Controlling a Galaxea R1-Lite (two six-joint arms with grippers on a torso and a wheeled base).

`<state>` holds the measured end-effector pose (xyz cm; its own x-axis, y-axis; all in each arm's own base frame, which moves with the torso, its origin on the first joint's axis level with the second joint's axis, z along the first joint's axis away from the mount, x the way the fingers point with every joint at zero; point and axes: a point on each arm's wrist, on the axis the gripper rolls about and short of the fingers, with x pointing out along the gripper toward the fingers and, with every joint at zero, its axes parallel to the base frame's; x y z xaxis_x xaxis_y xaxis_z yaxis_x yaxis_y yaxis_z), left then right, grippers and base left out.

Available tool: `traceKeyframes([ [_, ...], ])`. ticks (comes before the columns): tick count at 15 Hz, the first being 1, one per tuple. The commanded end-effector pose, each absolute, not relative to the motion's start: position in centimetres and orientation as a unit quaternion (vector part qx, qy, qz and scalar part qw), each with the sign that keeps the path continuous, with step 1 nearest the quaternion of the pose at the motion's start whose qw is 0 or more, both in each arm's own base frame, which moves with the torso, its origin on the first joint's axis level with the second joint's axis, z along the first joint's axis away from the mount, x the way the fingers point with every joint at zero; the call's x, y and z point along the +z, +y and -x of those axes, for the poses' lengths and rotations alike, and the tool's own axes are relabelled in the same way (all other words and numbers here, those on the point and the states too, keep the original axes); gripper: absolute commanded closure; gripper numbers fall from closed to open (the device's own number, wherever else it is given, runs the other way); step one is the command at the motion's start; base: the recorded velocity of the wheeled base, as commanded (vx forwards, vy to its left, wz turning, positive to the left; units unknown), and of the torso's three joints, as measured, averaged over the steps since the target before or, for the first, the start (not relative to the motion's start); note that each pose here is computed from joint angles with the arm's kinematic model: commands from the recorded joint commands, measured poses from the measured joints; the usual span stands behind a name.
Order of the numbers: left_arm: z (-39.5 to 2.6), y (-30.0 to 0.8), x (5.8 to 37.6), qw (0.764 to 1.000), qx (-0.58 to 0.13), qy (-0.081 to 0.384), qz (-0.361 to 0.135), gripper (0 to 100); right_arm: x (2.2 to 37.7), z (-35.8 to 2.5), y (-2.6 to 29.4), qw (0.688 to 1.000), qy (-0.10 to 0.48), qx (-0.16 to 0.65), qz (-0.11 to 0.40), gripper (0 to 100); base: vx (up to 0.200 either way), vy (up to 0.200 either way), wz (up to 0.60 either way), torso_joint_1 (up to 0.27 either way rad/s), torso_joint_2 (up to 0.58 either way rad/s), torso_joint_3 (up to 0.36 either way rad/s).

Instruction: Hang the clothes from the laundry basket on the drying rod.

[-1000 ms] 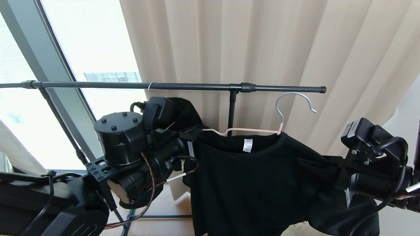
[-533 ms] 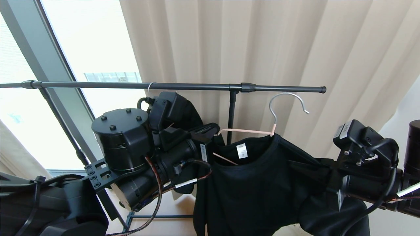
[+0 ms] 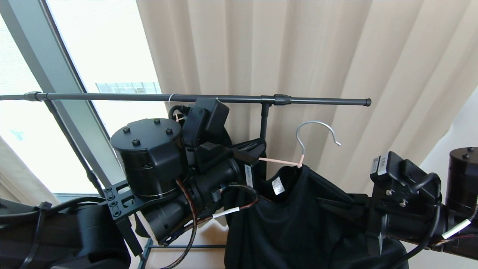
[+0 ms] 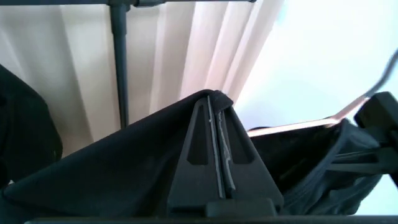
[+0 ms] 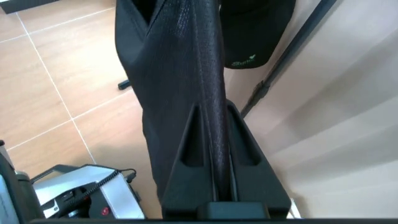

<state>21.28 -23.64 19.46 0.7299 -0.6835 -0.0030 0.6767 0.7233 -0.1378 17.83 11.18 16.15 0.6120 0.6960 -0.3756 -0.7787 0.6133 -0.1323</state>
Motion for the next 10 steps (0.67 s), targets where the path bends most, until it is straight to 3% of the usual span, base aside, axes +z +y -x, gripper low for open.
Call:
traceKeyframes([
  [1, -20.5, -24.3, 20.0, 0.922, -0.382, 0.02, 0.068, 100, 15.5, -18.5, 11.6, 0.884, 0.156, 0.417, 0.141, 100, 0.0, 0.0, 0.0, 0.0, 0.0, 0.0],
  [5, -18.9, -25.4, 21.0, 0.908, -0.411, 0.007, 0.075, 100, 14.9, -19.3, 12.1, 0.896, 0.137, 0.411, 0.102, 100, 0.0, 0.0, 0.0, 0.0, 0.0, 0.0],
  [10, -18.6, -25.7, 21.9, 0.904, -0.419, -0.005, 0.083, 100, 14.3, -19.6, 12.4, 0.9, 0.104, 0.413, 0.094, 100, 0.0, 0.0, 0.0, 0.0, 0.0, 0.0],
])
